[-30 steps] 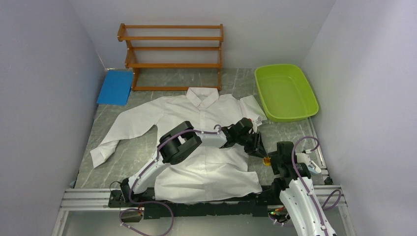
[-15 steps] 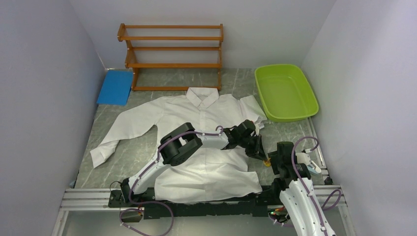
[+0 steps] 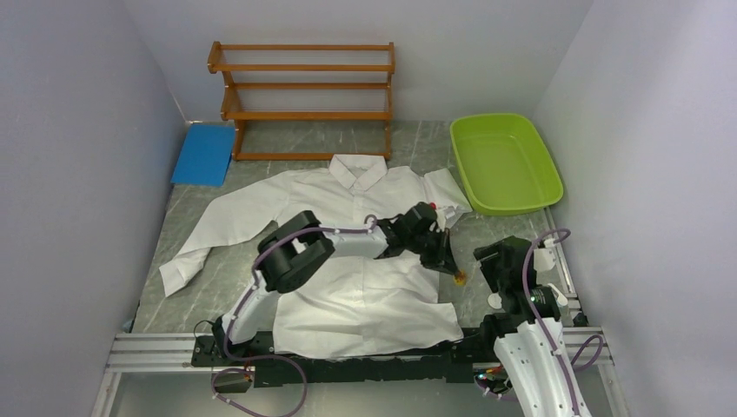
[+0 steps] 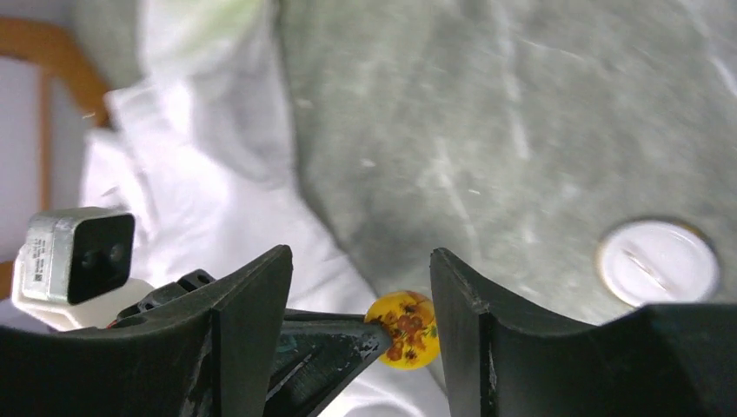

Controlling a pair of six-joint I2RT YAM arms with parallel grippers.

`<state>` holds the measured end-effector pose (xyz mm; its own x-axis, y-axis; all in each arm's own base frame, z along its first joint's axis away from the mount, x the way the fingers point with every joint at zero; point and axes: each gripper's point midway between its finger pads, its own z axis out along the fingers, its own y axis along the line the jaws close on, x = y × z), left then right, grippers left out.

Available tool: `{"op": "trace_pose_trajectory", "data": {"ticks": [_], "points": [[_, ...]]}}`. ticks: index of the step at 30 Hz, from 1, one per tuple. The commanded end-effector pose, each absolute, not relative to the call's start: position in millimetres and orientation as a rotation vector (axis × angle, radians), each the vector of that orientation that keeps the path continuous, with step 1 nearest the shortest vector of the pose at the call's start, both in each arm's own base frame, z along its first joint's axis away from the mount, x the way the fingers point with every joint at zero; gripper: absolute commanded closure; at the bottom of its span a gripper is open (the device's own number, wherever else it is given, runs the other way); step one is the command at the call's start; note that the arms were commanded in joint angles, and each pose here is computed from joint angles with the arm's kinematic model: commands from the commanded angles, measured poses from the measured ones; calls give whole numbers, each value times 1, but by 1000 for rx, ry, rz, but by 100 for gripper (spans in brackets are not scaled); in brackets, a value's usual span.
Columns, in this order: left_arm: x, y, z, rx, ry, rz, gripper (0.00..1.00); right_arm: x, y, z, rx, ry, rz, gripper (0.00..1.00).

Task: Pin the brooch onto the clothing
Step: Pick up the brooch from the center of the board.

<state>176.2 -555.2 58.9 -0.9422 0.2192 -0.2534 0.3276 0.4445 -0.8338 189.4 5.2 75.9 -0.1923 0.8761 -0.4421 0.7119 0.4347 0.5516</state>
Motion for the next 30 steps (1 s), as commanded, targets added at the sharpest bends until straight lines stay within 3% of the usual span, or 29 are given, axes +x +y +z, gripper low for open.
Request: {"op": "trace_pose_trajectory", "data": {"ticks": [1,8,13,21,25,30], "points": [[210,-528,134,497,2367,-1535,98,224,22,147,1017,1882,460,34],[231,-452,160,409,2362,-1341,97,243,79,208,483,1892,725,20],[245,-379,155,240,2411,-1186,97,242,121,219,235,1852,972,11],[231,-282,159,68,2445,-924,97,227,185,212,56,1820,1317,7],[215,-263,173,51,2389,-947,97,207,231,205,-75,1841,1455,9],[200,-263,197,81,2229,-1111,97,181,273,202,-212,1808,1676,27]]}}
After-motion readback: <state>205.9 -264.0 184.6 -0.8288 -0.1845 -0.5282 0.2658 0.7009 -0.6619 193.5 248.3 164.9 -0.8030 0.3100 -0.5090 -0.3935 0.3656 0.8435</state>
